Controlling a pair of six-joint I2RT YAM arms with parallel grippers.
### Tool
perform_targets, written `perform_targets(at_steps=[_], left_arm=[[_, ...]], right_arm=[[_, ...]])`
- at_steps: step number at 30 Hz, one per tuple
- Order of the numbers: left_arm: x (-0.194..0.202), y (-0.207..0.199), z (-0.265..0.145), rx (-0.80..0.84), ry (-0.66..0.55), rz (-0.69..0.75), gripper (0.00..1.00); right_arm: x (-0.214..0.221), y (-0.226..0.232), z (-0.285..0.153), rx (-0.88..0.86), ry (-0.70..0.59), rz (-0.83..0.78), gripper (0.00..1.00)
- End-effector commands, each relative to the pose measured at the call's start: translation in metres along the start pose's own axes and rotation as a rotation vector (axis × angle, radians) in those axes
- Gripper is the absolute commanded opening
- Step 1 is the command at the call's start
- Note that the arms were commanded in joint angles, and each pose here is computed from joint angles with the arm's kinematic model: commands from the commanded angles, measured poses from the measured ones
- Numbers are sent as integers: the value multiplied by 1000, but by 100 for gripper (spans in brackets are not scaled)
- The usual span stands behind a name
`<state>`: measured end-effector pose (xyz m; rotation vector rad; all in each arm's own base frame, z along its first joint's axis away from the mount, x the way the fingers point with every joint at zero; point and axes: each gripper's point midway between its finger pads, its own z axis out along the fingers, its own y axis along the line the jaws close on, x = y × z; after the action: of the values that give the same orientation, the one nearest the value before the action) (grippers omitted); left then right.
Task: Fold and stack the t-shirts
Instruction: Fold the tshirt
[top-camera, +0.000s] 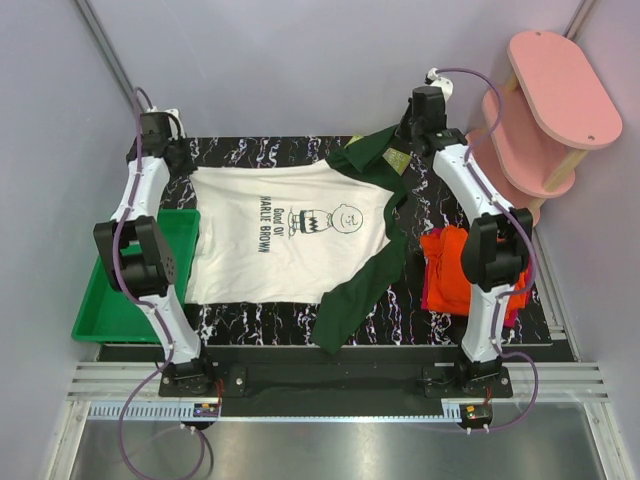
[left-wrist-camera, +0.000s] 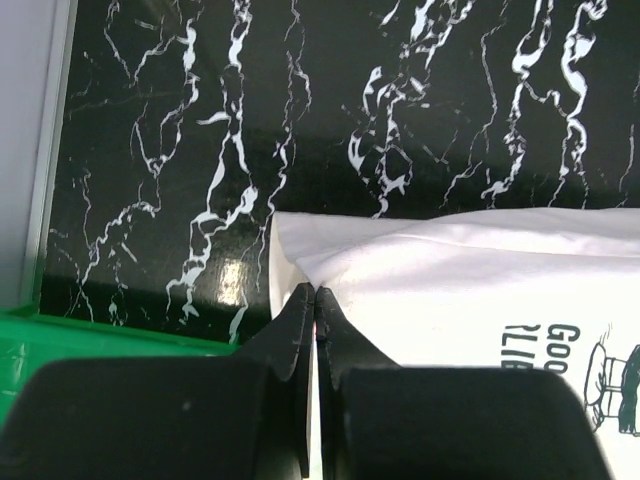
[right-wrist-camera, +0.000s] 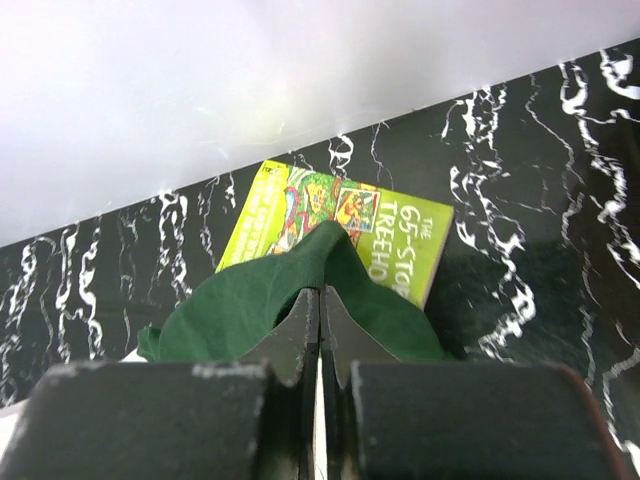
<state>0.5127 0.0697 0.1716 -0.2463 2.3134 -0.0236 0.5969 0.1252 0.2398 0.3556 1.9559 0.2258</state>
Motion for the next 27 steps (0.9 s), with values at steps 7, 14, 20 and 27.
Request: perform_targets(at_steps=[7, 14, 20, 27], left_arm=[[9, 2, -30, 6, -10, 12, 0], [37, 3, -35, 9, 38, 20, 0], [47, 5, -40, 1, 49, 14, 0], [54, 8, -43, -15, 58, 14, 0]], right_arm=[[-46, 14, -96, -49, -127, -1, 0], [-28, 12, -133, -51, -111, -10, 0], [3, -1, -162, -33, -75, -3, 0], [54, -24, -186, 7, 2, 11, 0]])
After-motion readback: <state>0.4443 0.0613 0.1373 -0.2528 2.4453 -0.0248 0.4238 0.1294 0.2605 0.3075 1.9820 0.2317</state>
